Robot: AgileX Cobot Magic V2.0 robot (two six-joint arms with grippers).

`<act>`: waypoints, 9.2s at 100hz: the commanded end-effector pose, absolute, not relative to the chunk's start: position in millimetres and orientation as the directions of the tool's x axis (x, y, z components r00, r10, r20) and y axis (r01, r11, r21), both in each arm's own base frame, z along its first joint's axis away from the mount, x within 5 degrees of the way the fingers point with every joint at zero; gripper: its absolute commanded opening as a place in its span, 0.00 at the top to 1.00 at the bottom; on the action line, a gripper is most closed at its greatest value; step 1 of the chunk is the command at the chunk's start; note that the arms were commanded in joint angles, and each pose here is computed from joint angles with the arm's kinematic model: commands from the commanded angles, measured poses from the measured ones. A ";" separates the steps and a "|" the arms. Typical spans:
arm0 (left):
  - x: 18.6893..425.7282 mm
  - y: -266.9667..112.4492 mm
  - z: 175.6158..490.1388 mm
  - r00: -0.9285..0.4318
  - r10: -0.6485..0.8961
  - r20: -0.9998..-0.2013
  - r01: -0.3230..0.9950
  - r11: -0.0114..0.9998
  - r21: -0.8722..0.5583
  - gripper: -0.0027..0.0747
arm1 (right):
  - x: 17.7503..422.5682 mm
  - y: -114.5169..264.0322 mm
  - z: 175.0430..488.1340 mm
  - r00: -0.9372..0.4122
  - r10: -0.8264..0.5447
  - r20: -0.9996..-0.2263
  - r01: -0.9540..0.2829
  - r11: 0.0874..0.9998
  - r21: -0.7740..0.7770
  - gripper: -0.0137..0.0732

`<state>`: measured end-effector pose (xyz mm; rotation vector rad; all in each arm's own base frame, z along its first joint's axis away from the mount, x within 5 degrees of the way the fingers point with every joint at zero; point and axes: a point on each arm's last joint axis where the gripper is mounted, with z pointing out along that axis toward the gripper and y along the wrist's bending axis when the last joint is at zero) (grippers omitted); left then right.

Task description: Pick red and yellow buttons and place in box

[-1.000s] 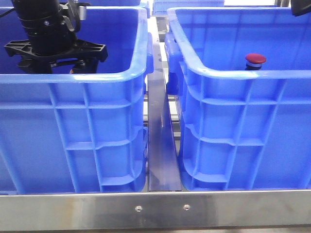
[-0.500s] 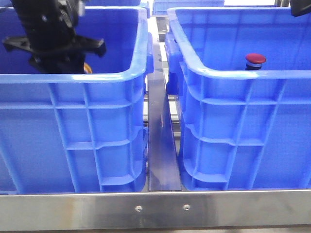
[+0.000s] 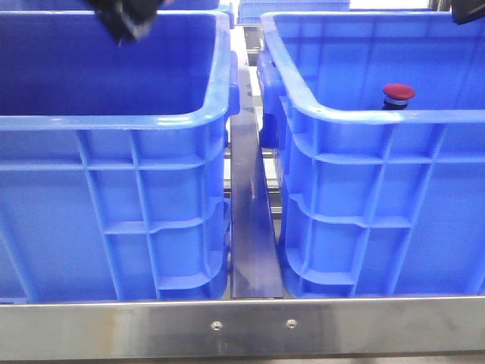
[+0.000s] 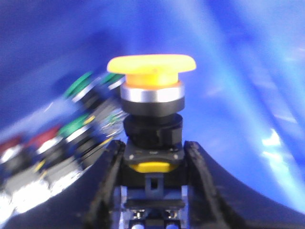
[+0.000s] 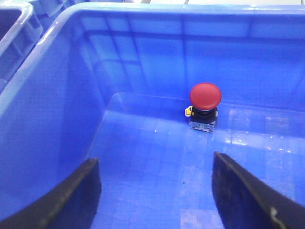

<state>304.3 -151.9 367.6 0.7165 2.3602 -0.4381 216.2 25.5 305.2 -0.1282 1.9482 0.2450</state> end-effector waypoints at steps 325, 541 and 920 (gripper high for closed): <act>253.8 -203.5 384.7 -0.429 0.602 -0.674 0.902 0.328 -0.281 0.23 | 287.8 16.2 356.8 -0.533 0.152 -0.832 -0.576 0.655 0.489 0.61; 254.0 -203.6 384.8 -0.428 0.601 -0.675 0.902 0.329 -0.280 0.23 | 378.9 -61.4 271.5 -0.440 0.100 -0.892 0.131 0.990 0.047 0.66; 43.5 6.0 326.3 0.014 0.075 -0.997 -0.050 0.996 0.074 0.99 | 54.2 9.1 299.1 0.154 -0.065 -0.986 -0.018 0.998 -0.068 0.96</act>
